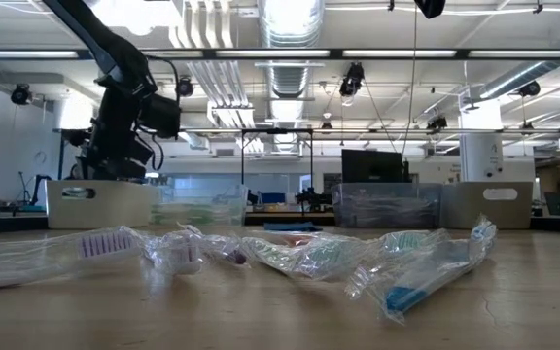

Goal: Pick & Place Toothbrushes
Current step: Put the blue toothbrush into the white bin

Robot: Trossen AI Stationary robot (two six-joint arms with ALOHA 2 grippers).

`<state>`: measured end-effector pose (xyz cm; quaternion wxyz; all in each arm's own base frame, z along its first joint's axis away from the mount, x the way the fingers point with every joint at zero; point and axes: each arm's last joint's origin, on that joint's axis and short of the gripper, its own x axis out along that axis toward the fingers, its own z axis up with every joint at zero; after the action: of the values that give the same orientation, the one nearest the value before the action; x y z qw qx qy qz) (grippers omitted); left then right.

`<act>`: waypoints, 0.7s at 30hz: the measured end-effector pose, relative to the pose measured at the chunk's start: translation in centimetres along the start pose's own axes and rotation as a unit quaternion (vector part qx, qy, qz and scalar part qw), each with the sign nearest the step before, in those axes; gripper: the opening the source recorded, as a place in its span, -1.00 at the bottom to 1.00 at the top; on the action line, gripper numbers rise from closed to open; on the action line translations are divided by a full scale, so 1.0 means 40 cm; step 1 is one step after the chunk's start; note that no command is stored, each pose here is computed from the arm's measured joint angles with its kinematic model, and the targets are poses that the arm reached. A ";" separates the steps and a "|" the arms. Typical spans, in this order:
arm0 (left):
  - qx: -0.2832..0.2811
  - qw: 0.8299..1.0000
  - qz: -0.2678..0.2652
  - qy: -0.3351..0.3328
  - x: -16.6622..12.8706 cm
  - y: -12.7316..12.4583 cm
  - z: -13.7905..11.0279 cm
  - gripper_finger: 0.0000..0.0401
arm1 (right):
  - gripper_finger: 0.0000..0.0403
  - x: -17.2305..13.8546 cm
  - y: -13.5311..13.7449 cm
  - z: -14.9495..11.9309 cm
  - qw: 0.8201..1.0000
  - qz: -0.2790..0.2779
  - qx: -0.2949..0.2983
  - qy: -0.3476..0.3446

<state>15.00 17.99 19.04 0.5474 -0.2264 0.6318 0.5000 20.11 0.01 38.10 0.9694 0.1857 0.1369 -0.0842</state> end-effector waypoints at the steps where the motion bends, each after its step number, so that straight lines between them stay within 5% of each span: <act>1: 0.003 1.000 0.001 0.003 0.005 -0.001 0.002 -0.72 | -0.07 0.000 0.000 0.000 1.000 0.000 0.000 0.000; 14: 0.019 1.000 0.004 0.023 0.043 0.000 0.021 -0.70 | -0.10 0.000 0.000 0.000 1.000 0.000 0.000 0.000; 21: 0.041 0.999 0.019 0.007 0.029 0.009 0.018 -0.46 | -0.02 0.000 0.000 0.000 1.000 0.000 0.000 0.000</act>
<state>14.68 19.09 18.17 0.5423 -0.1947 0.6599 0.4823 20.10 0.00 38.10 0.9693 0.1858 0.1370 -0.0846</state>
